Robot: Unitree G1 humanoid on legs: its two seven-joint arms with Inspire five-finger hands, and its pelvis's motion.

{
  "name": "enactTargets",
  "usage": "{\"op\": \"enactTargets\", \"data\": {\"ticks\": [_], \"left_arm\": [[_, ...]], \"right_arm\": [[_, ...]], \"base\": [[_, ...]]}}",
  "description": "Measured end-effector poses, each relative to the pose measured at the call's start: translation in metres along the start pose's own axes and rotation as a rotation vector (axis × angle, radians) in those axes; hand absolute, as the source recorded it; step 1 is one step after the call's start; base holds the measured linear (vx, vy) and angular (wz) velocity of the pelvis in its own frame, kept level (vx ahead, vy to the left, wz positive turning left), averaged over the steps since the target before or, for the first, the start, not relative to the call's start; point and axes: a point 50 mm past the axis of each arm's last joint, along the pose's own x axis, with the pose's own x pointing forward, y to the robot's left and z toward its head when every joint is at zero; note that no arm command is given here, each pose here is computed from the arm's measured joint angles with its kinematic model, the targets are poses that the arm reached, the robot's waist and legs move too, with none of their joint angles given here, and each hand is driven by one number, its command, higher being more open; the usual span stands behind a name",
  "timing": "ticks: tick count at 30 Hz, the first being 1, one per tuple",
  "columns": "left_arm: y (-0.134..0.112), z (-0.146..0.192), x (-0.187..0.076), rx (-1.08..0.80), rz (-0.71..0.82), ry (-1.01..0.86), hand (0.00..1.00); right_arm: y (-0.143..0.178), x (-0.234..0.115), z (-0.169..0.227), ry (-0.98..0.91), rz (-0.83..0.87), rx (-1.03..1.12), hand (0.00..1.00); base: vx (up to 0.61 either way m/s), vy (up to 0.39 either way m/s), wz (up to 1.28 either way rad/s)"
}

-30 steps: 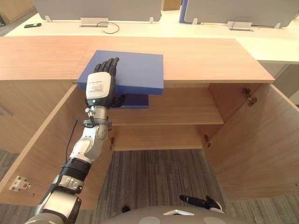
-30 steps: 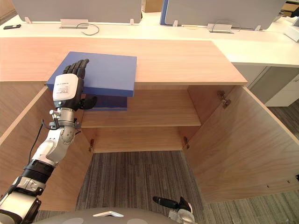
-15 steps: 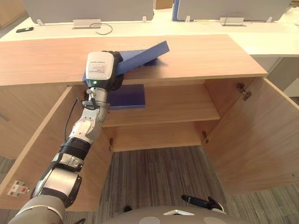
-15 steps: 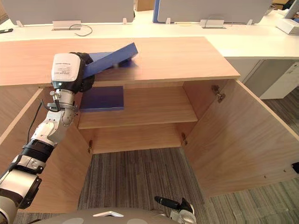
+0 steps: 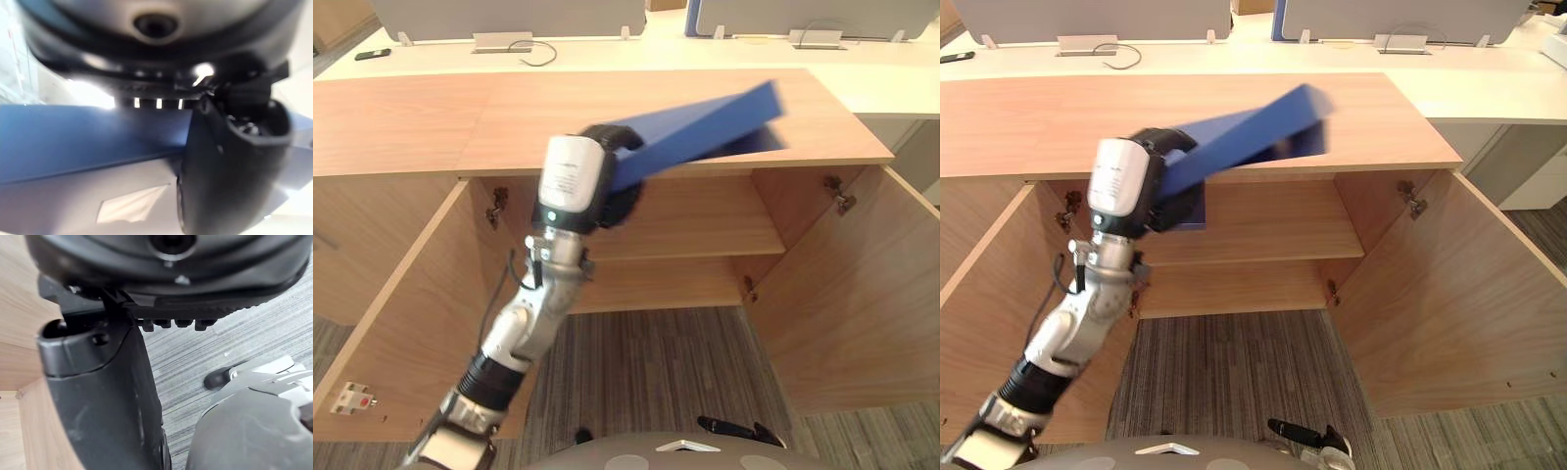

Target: Walk over to the cabinet, pick up the folder, carry it to the office cabinet, place the folder inside the office cabinet, then close the office cabinet door

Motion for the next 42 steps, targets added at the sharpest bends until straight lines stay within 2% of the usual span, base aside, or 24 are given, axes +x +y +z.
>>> {"op": "enactTargets", "data": {"ticks": [3,8,10,15,18,21,30,35,36,37,39,42], "left_arm": [[-0.003,0.014,-0.01,-0.161,0.006,0.025,0.0],[-0.004,0.003,-0.029,-0.439,0.048,0.259,0.0],[0.001,-0.006,-0.041,-0.588,0.117,0.395,0.0],[0.02,-0.022,-0.051,-0.998,0.328,0.571,0.0],[0.031,-0.029,-0.057,-1.109,0.436,0.601,0.0],[0.034,-0.034,-0.06,-1.217,0.473,0.612,0.0],[0.029,-0.037,-0.068,-1.559,0.413,0.565,0.0],[0.014,-0.053,-0.061,-1.675,0.252,0.544,0.0],[0.008,-0.06,-0.057,-1.696,0.191,0.546,0.0],[0.007,-0.061,-0.056,-1.701,0.176,0.546,0.0],[-0.002,-0.071,-0.051,-1.715,0.064,0.548,0.0],[-0.01,-0.078,-0.044,-1.699,-0.087,0.546,0.0]], "right_arm": [[-0.003,0.0,0.001,-0.009,-0.005,-0.037,1.0],[-0.006,-0.004,-0.001,-0.044,-0.027,0.014,1.0],[-0.005,-0.01,0.009,-0.123,-0.027,0.08,1.0],[0.01,-0.037,0.053,-0.378,0.06,0.299,1.0],[0.016,-0.061,0.088,-0.555,0.115,0.453,1.0],[0.01,-0.087,0.119,-0.724,0.153,0.581,1.0],[-0.043,-0.15,0.174,-1.157,0.266,0.911,1.0],[-0.045,-0.195,0.229,-1.454,0.463,0.787,1.0],[-0.041,-0.213,0.251,-1.556,0.547,0.681,1.0],[-0.039,-0.218,0.255,-1.578,0.567,0.655,1.0],[-0.024,-0.253,0.288,-1.734,0.724,0.426,1.0],[0.003,-0.279,0.319,-1.802,0.877,0.155,1.0]], "base": [[-0.09,-0.006,-0.16],[-0.1,-0.019,-0.07],[-0.07,-0.034,0.04],[0.0,-0.006,0.0],[-0.01,-0.003,-0.01],[-0.02,0.007,-0.02],[-0.02,0.005,-0.13],[0.0,-0.002,-0.1],[0.0,0.0,0.0],[0.0,0.0,0.0],[0.0,0.0,0.0],[0.0,-0.002,0.01]]}}
